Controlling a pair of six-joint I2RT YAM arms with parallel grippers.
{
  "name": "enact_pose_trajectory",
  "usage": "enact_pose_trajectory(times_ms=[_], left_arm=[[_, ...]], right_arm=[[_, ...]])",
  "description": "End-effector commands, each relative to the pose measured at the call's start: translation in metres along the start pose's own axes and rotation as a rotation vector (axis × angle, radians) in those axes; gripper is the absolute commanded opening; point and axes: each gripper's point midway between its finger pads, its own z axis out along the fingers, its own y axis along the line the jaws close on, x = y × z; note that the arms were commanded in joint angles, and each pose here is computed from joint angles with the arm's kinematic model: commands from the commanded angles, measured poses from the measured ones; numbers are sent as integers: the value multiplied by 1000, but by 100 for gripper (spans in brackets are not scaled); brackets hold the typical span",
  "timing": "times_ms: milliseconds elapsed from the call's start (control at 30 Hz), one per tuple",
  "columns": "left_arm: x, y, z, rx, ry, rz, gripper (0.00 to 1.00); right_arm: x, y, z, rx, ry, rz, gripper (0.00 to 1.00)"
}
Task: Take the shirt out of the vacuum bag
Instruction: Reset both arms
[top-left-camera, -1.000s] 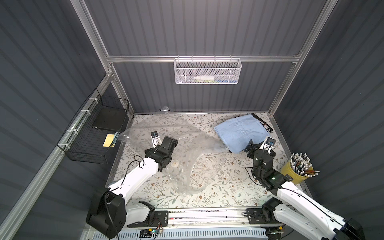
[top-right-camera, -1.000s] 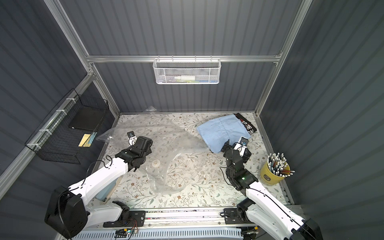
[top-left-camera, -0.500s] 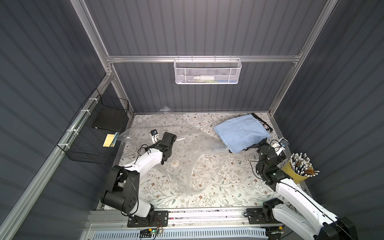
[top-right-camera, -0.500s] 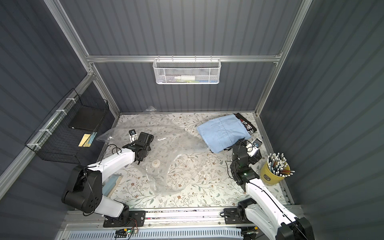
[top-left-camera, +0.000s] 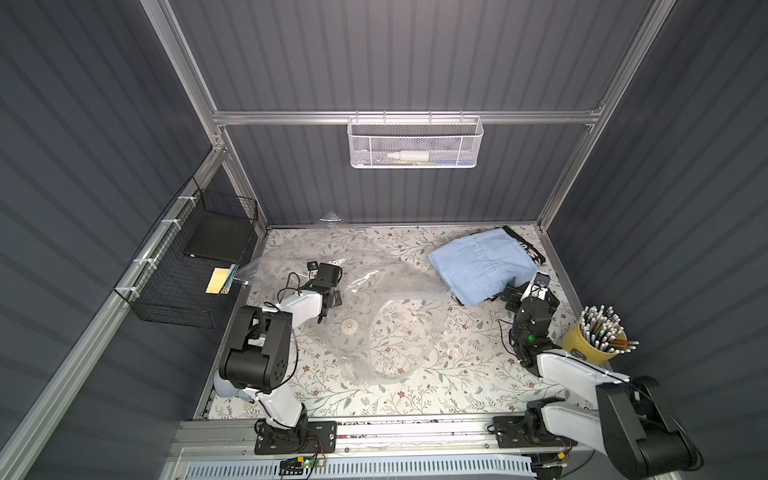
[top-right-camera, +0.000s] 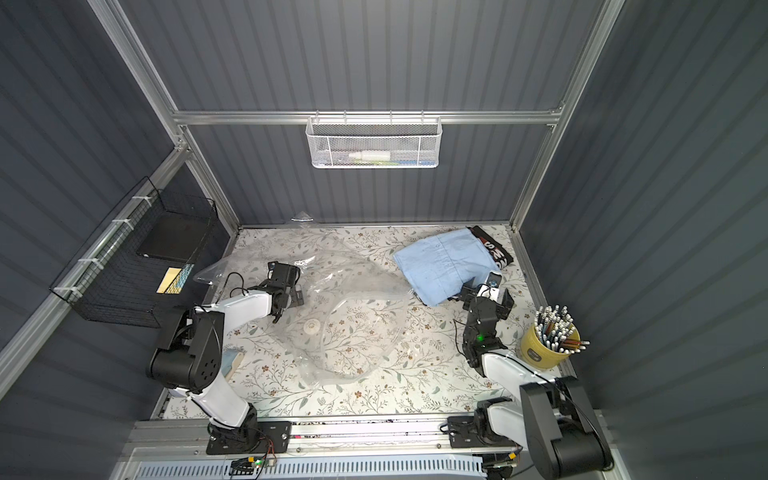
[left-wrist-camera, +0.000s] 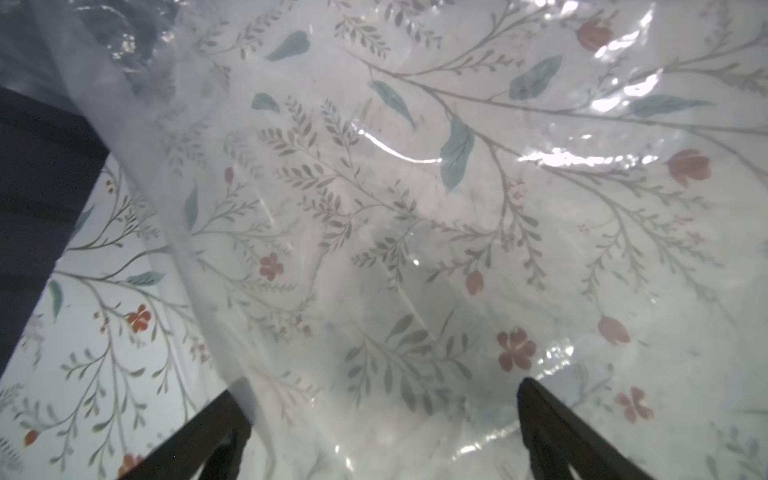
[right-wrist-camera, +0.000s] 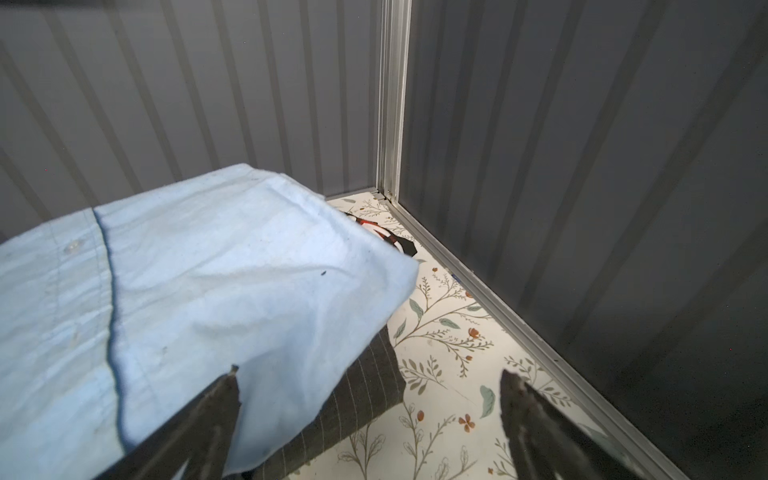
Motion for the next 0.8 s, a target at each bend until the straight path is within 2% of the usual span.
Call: enact_pose_trajectory(times_ms=[0, 133, 300, 500, 567, 700, 767], left_arm=[[-7, -2, 0, 119, -60, 29, 99], [-11, 9, -5, 165, -144, -1, 99], [-8, 26, 2, 135, -164, -44, 99], [-5, 34, 12, 180, -167, -96, 99], [-5, 39, 13, 167, -186, -106, 99], [3, 47, 18, 136, -215, -93, 100], [5, 49, 21, 135, -223, -101, 100]], right_arm=[[10, 8, 4, -64, -28, -27, 99], [10, 7, 9, -68, -19, -38, 99], [13, 7, 14, -80, -9, -94, 99], [13, 1, 24, -76, 13, -65, 99], [14, 8, 20, -125, 9, -75, 99], [11, -4, 19, -69, -10, -41, 99], [11, -2, 16, -91, -16, -44, 99]])
